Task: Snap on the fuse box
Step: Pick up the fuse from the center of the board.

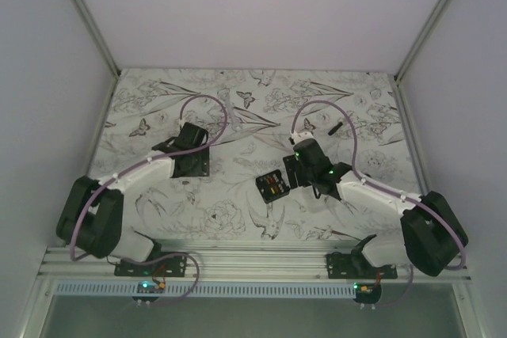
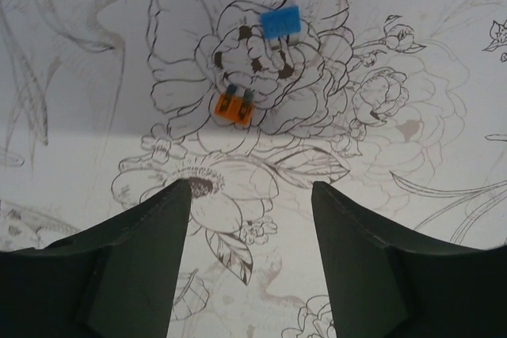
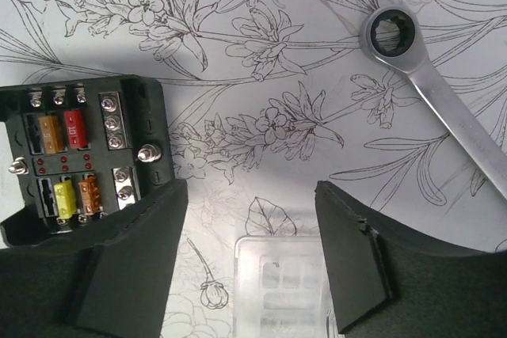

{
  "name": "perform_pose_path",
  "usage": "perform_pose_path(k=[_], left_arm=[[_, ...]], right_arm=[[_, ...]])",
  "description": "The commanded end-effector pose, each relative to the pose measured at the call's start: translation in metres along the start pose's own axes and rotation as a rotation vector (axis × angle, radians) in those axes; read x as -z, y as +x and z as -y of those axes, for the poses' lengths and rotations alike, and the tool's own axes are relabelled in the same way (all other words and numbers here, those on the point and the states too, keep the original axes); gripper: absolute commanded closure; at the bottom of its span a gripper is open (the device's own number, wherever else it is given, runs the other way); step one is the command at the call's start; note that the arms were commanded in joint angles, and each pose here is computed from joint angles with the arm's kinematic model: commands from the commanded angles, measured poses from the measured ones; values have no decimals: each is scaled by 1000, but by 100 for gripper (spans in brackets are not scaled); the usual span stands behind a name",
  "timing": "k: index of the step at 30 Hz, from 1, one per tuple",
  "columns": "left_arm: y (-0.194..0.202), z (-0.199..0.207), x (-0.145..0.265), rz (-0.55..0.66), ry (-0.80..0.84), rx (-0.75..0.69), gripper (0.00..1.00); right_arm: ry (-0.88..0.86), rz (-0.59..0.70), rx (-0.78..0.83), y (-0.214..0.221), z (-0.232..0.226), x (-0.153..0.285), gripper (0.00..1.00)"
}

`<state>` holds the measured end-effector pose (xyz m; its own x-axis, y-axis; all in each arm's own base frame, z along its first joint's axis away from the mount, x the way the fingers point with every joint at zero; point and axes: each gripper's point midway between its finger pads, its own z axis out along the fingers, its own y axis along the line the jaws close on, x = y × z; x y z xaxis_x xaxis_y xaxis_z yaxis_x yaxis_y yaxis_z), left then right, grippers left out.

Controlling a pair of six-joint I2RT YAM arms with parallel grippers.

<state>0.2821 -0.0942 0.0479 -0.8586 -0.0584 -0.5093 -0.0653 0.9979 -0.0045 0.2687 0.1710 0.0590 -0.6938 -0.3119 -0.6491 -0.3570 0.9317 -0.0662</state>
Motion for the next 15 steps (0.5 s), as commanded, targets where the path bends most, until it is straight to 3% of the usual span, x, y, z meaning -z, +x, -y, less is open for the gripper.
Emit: perform_pose_path(k=[1,4,15], left_arm=[[-13,11,-8,-33,84,-49,38],[-18,9,-14,-50,91,-56,42],[-19,-6,-36,-136,91,-31,48]], right_arm=[[3,168,-16,-30,1,3,24],[-1,190,-17,-30,1,2,15],[24,232,-30,-32,8,6,0]])
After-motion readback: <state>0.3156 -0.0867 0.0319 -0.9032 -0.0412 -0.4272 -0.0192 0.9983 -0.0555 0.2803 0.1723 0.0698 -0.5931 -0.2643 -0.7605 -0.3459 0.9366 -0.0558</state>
